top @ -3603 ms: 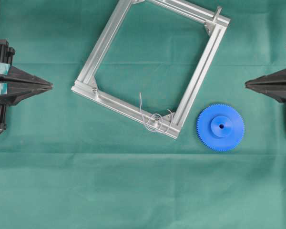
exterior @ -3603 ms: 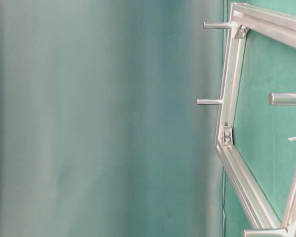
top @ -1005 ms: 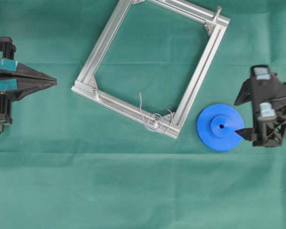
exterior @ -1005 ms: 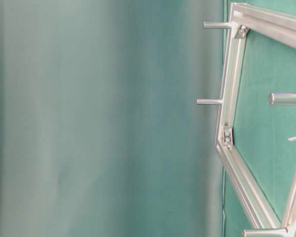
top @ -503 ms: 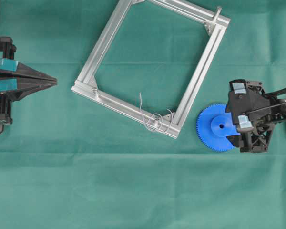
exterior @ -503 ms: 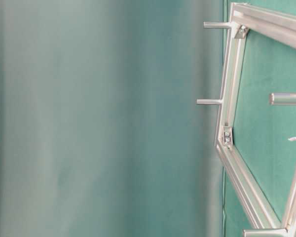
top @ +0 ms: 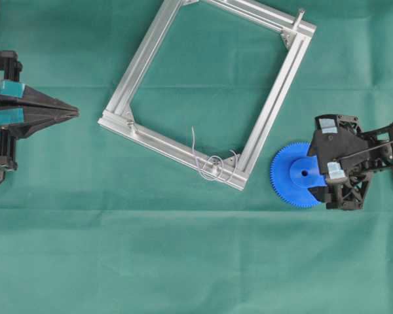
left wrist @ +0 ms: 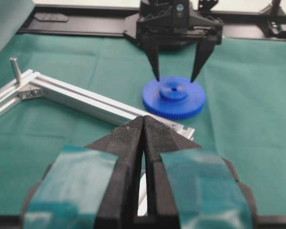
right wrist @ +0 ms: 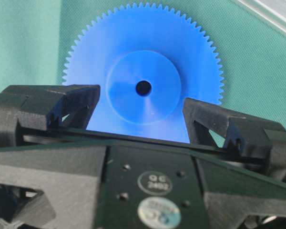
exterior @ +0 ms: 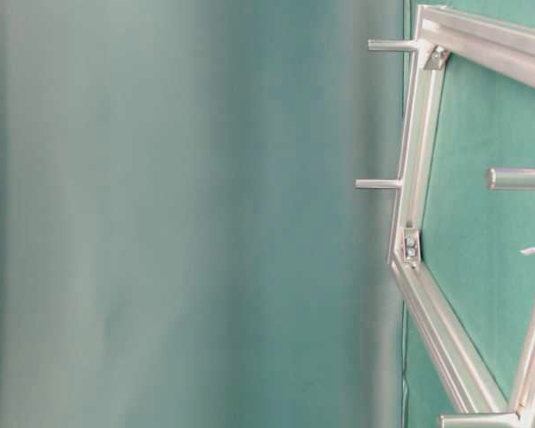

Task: Find the location of the shaft and insert the gear.
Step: 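Lower the right gripper over the gear hub and close on it, then lift the blue gear and carry it left toward the frame shaft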

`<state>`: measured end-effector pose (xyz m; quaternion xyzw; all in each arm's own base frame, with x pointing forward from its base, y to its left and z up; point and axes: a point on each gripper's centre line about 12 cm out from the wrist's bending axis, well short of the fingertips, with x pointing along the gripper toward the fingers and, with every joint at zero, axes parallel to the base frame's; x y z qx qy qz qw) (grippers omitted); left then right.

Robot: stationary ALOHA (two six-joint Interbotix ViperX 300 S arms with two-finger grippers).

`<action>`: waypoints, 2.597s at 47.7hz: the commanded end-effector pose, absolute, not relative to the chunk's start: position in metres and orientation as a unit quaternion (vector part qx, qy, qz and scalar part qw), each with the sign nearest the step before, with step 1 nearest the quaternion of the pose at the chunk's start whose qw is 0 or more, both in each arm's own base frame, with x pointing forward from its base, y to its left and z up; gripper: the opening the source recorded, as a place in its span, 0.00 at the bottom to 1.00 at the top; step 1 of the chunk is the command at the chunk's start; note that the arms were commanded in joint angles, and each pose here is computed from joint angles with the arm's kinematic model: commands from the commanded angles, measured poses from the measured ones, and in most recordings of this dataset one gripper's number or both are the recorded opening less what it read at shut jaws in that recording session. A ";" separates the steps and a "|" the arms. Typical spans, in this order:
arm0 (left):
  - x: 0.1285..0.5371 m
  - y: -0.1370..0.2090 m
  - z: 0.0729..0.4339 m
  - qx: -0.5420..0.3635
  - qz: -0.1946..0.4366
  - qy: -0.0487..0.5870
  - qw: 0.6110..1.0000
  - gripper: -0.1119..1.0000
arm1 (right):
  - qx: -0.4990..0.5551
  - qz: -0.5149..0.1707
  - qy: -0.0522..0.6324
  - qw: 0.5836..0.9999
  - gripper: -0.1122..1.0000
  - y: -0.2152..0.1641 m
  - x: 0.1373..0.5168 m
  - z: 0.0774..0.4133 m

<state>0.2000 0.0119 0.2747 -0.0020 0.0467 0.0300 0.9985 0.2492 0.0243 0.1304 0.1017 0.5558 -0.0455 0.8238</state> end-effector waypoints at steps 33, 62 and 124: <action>0.203 0.013 0.284 -0.004 0.032 0.036 0.999 0.11 | 0.100 -0.046 0.551 0.827 0.94 0.024 0.256 0.108; 0.204 0.012 0.284 -0.003 0.031 0.036 0.999 0.11 | 0.098 -0.046 0.555 0.825 0.72 0.024 0.257 0.110; 0.203 0.013 0.282 -0.003 0.032 0.038 0.999 0.11 | 0.139 -0.055 0.503 0.851 0.72 0.027 0.274 0.241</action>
